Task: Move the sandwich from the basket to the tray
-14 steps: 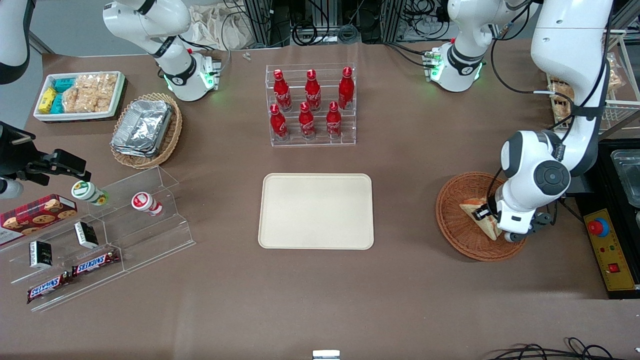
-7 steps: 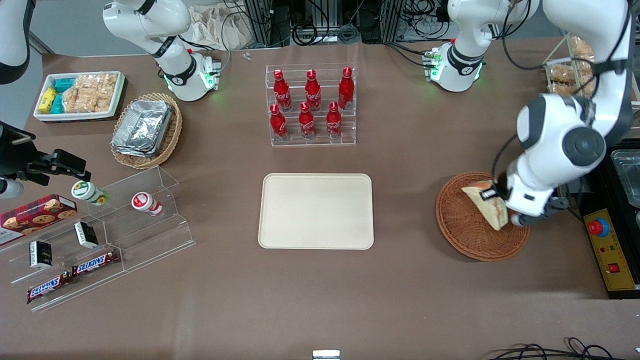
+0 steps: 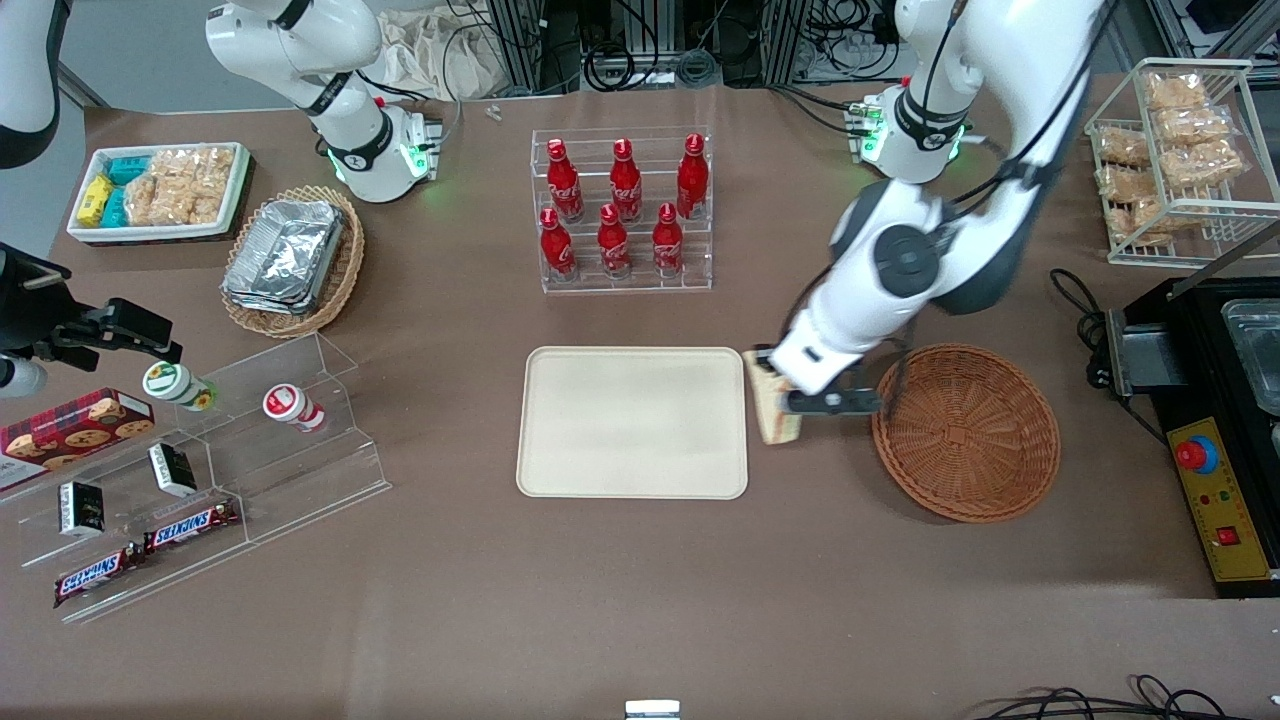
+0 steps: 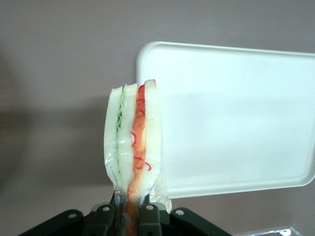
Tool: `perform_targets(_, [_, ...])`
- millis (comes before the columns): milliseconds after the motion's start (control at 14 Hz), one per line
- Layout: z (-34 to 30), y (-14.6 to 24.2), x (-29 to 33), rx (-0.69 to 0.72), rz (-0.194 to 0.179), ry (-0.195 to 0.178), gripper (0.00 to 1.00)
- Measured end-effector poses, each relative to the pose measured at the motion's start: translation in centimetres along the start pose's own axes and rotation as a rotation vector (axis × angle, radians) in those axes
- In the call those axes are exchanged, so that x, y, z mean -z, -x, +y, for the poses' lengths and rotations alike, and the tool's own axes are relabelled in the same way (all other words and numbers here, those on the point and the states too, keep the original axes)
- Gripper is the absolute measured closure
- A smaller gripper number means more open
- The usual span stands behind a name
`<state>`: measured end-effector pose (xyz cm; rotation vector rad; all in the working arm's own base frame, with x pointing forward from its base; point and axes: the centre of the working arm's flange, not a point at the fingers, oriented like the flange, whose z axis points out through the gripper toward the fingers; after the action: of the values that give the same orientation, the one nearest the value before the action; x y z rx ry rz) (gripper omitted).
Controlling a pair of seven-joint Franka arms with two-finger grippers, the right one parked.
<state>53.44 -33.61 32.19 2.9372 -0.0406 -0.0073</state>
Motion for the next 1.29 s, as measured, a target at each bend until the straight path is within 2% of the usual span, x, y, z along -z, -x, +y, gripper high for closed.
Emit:
perform_targets(214, [1.3,0.2,-5.2,-0.094,0.026,-0.014,0.84])
perform_targets(500, [1.1,-0.1,-8.0,-0.145,0.032,-0.033,0.84])
perform_targets(571, [1.2,-0.2,-7.9,-0.142,0.036,-0.031,0.79])
perform_targets(786, [2.2,-0.9,-6.8,-0.067,0.064,-0.015,0.5])
perform_targets(1000, [3.1,-2.4,-3.1,-0.018,0.13,0.008,0.22])
perform_targets(1071, [3.2,-2.9,-0.5,-0.004,0.152,0.0,0.11])
perform_targets(1143, [2.8,-3.4,2.7,0.014,0.157,-0.029,0.02])
perform_targets(1286, [0.9,-4.5,9.9,0.067,0.132,-0.112,0.0])
